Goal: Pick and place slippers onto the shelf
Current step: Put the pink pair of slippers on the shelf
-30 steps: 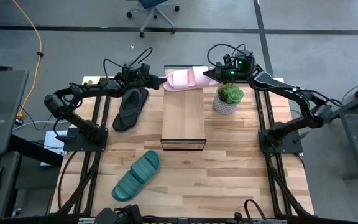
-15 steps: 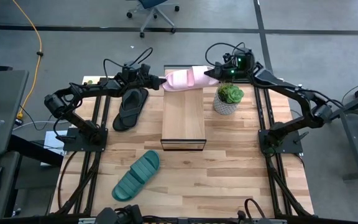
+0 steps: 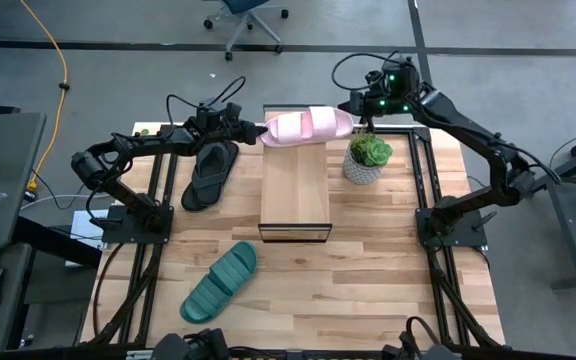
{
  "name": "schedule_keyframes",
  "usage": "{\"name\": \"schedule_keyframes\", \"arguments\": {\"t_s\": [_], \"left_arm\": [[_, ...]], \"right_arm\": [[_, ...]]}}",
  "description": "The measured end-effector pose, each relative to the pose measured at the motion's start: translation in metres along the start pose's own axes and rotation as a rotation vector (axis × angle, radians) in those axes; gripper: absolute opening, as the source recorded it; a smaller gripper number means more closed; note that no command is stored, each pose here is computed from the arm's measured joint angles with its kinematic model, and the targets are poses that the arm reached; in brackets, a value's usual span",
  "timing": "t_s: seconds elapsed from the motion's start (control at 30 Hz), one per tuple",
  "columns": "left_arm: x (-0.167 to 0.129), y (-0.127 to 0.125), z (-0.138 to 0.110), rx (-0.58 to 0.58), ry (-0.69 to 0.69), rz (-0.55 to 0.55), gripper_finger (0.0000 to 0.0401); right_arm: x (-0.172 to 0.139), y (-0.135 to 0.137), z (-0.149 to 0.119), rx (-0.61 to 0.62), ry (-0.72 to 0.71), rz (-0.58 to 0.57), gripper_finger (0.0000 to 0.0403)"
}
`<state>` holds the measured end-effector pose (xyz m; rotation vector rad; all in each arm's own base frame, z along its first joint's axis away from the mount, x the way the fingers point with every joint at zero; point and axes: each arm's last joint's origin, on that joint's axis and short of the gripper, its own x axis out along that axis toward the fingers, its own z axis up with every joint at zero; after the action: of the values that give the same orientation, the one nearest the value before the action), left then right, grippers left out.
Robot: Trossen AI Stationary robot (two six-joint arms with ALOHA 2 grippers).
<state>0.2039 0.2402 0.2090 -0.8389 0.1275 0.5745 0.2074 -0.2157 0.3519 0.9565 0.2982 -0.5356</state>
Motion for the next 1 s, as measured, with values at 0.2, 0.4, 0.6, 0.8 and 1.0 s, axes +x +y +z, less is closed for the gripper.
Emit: {"name": "schedule_keyframes", "arguments": {"t_s": [0.2, 0.4, 0.6, 0.8, 1.0], "left_arm": [[0.0, -0.002, 0.003, 0.017, -0.041, -0.011, 0.0004], [0.0, -0.003, 0.005, 0.002, -0.074, 0.002, 0.0004], [0.0, -0.001, 0.006, -0.003, -0.107, 0.039, 0.0004], [0.0, -0.001, 0.007, -0.003, -0.114, 0.047, 0.0004], [-0.002, 0.001, 0.008, -0.008, -0.112, 0.062, 0.0004]], "right_arm": [[-0.005, 0.008, 0.004, -0.015, 0.0, 0.019, 0.0073], [-0.002, 0.012, -0.001, -0.025, 0.026, 0.027, 0.0073], [-0.001, 0.014, -0.004, -0.026, 0.043, 0.029, 0.0073], [0.0, 0.014, -0.005, -0.025, 0.052, 0.024, 0.0073], [0.0, 0.013, -0.006, -0.028, 0.058, 0.012, 0.0073]]}}
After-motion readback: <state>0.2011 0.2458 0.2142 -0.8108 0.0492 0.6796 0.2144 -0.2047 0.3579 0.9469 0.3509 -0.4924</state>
